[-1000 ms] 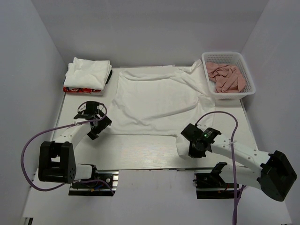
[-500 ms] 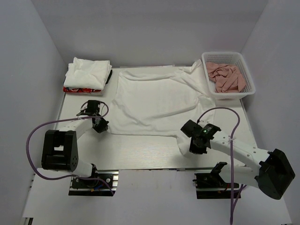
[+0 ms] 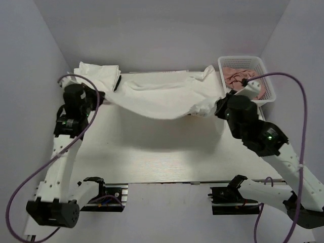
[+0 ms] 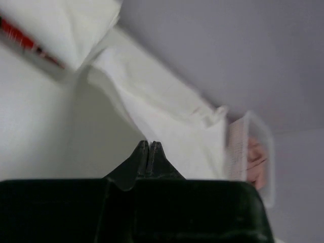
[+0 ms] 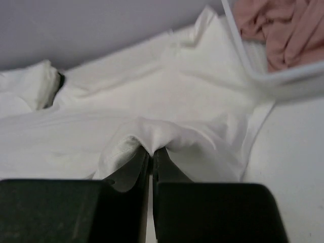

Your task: Fold and stack the t-shirts

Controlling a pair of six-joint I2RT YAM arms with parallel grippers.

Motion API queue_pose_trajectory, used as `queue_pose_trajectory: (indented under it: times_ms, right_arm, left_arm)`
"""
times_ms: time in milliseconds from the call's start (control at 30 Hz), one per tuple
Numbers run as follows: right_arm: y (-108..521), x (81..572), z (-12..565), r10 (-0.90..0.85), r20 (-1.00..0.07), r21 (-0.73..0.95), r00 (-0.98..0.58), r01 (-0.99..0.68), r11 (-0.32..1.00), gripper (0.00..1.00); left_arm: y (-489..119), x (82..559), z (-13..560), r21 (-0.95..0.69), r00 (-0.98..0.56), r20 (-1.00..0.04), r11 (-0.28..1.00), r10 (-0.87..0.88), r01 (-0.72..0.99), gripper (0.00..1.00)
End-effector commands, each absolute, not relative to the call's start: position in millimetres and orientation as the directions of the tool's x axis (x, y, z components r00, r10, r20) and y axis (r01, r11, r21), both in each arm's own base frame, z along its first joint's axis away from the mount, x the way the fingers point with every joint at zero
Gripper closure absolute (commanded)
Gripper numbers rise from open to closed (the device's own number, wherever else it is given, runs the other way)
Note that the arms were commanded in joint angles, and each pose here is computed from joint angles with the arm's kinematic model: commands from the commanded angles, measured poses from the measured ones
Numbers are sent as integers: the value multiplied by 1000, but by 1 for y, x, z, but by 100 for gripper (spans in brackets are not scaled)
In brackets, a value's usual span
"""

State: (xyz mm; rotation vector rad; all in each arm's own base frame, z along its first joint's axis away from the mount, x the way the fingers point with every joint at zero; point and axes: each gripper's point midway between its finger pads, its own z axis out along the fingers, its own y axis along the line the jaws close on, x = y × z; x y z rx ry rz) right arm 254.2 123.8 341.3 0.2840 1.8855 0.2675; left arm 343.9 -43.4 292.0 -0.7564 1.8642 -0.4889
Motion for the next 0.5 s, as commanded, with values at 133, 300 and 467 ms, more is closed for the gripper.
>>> queue_pose_trajectory:
  times_ms: [133,300,467]
  right_arm:
    - [72,204,541,372,-923,348,94,-204,915,100]
    - [59,156,626,342,-901,217,268,-404,889,100]
    - [24,96,688,384,-796,120,467,-500,857,100]
  left_arm:
    - [-14,278,489,-678,89,-735,730,-672,-87,100]
    - [-13,214,590,-666,228,-714,743,-662,70,100]
    - [-17,152,659,-625,328,-671,745,-665,232,100]
